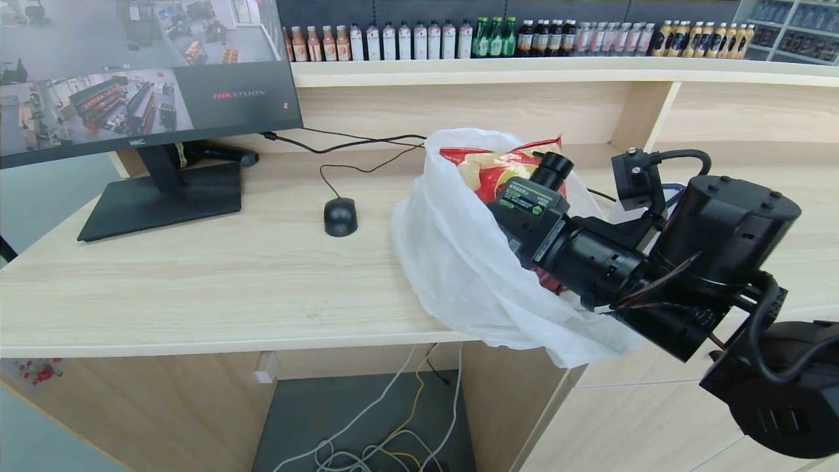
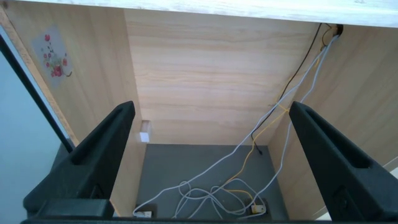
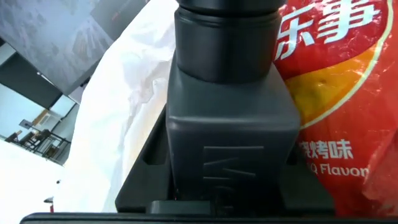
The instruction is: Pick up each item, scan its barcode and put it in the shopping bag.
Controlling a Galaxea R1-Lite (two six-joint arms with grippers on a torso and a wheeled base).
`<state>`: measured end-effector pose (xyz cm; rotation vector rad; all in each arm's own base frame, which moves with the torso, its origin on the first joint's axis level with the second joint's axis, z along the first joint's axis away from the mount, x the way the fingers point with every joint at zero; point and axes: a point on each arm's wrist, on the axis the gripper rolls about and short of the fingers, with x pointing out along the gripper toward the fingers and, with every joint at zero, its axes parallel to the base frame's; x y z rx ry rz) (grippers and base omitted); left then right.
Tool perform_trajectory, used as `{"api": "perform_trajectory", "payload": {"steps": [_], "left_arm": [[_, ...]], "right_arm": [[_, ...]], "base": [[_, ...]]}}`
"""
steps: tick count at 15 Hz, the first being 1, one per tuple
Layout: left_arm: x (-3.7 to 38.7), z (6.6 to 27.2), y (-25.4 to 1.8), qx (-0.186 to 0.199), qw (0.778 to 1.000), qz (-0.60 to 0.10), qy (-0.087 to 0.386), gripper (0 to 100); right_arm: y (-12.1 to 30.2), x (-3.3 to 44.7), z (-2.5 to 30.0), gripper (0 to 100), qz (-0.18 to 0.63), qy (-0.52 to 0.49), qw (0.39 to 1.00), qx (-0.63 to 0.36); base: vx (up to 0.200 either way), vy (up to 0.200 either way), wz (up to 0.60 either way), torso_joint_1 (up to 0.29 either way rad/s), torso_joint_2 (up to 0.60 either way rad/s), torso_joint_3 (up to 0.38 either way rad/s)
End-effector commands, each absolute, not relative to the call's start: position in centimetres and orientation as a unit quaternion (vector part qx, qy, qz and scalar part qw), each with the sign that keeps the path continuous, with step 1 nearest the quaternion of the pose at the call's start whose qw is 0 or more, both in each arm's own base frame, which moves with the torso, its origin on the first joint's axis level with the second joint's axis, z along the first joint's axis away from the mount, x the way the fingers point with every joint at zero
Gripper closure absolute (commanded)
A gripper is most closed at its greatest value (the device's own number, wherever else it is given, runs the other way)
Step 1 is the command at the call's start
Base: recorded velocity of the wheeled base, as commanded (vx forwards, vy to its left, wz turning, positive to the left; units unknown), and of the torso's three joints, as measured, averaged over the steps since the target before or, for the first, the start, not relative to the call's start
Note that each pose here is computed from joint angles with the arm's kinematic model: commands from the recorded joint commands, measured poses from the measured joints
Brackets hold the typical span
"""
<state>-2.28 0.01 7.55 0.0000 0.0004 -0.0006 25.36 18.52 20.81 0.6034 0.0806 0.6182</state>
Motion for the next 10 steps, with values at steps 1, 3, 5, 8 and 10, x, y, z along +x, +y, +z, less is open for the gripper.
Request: {"api": "perform_trajectory", "payload": {"steps": [1,3,5,8,10], "left_arm": [[-2.28,7.55,0.01,0.0,1.0,0.0,0.0,0],[-2.28,7.55,0.01,0.0,1.0,0.0,0.0,0],[-2.28,7.55,0.01,0.0,1.0,0.0,0.0,0],[-2.28,7.55,0.01,0.0,1.0,0.0,0.0,0],[-2.28,7.55,0.01,0.0,1.0,0.0,0.0,0]], "right_arm": [[18.57,25.37,20.88,0,0.301,0.038,0.907,0.292],[18.54,25.34,20.91,0,0.301,0.036,0.907,0.293],[18.51,25.31,20.99,0,0.3,0.034,0.907,0.294],[18.46,25.25,21.36,0,0.302,0.027,0.906,0.295],[18.32,25.04,21.52,0,0.303,0.025,0.905,0.297]], "base": [[0.0,0.0,0.0,0.0,0.0,0.0],[0.0,0.0,0.0,0.0,0.0,0.0],[0.0,0.0,0.0,0.0,0.0,0.0],[0.0,0.0,0.0,0.0,0.0,0.0],[0.0,0.0,0.0,0.0,0.0,0.0]]}}
